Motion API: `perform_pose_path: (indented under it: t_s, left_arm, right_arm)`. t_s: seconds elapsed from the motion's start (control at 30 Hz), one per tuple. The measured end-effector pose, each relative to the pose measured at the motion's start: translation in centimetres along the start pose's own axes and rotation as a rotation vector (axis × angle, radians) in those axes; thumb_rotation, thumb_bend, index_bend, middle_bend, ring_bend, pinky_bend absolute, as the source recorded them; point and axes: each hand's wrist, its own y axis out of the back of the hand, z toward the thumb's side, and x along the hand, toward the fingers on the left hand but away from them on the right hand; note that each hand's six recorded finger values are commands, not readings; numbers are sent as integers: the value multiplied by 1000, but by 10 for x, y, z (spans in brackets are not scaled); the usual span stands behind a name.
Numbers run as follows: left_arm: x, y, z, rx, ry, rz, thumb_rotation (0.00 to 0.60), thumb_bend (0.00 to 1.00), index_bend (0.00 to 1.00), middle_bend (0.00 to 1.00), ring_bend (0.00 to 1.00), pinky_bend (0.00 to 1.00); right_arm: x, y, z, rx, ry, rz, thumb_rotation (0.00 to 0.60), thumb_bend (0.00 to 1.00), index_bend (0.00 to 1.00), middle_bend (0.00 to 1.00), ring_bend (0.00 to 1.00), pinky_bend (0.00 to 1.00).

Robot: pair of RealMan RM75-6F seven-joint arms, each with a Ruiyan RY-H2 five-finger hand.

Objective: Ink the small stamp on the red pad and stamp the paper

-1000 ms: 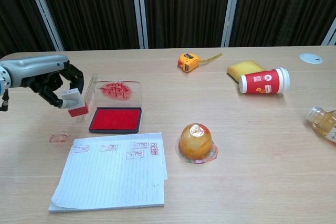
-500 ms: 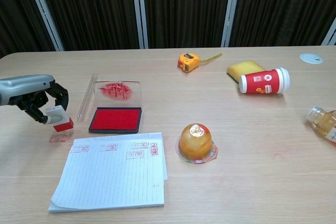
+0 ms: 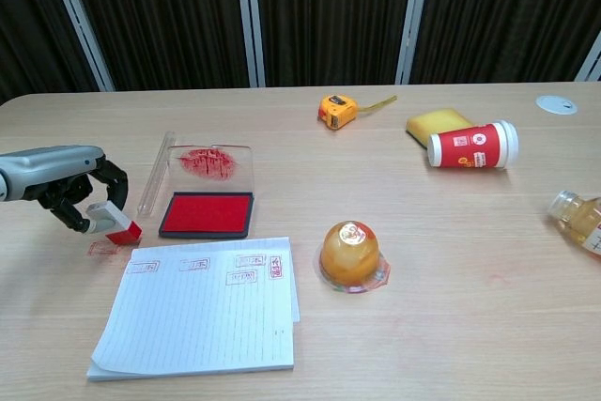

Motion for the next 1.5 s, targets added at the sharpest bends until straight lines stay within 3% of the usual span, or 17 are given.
perform_pose_path:
  t_s: [0.6, 0.73, 0.93, 1.03, 1.13, 1.2, 1.27, 1.5]
  left_arm:
    - [-7, 2, 3, 19, -9, -2, 600, 127, 273, 308, 815, 885]
    - [-16, 17, 5, 2, -27, 46, 600, 115, 249, 285, 811, 884]
    - [-51, 59, 7, -17, -61, 192, 600, 11, 188, 221, 748, 830]
    - [-70, 74, 7, -22, -59, 251, 600, 0, 100, 113, 587, 695]
    - [-92, 86, 4, 7, -33, 309, 600, 0, 23, 12, 340, 422]
    - [-107, 88, 4, 42, -7, 335, 600, 0, 1, 0, 117, 169]
    - [-124, 91, 6, 74, 27, 366, 600, 0, 0, 0, 17, 51]
    - [-177, 98, 7, 135, 151, 462, 600, 0, 0, 0, 0, 0]
  right_arm:
    - [1, 1, 1, -7, 5, 0, 600, 0, 0, 0, 0, 0]
    - [3, 3, 3, -18, 12, 1, 600, 0, 0, 0, 0, 0]
    - [5, 7, 6, -39, 27, -2, 600, 0, 0, 0, 0, 0]
    - [6, 8, 7, -50, 35, 3, 600, 0, 0, 0, 0, 0]
    - [7, 9, 10, -53, 51, 4, 600, 0, 0, 0, 0, 0]
    - [8, 11, 12, -54, 62, -5, 600, 0, 0, 0, 0, 0]
    - [8, 14, 13, -54, 70, -14, 600, 0, 0, 0, 0, 0]
    - [12, 20, 14, -64, 81, -33, 600, 0, 0, 0, 0, 0]
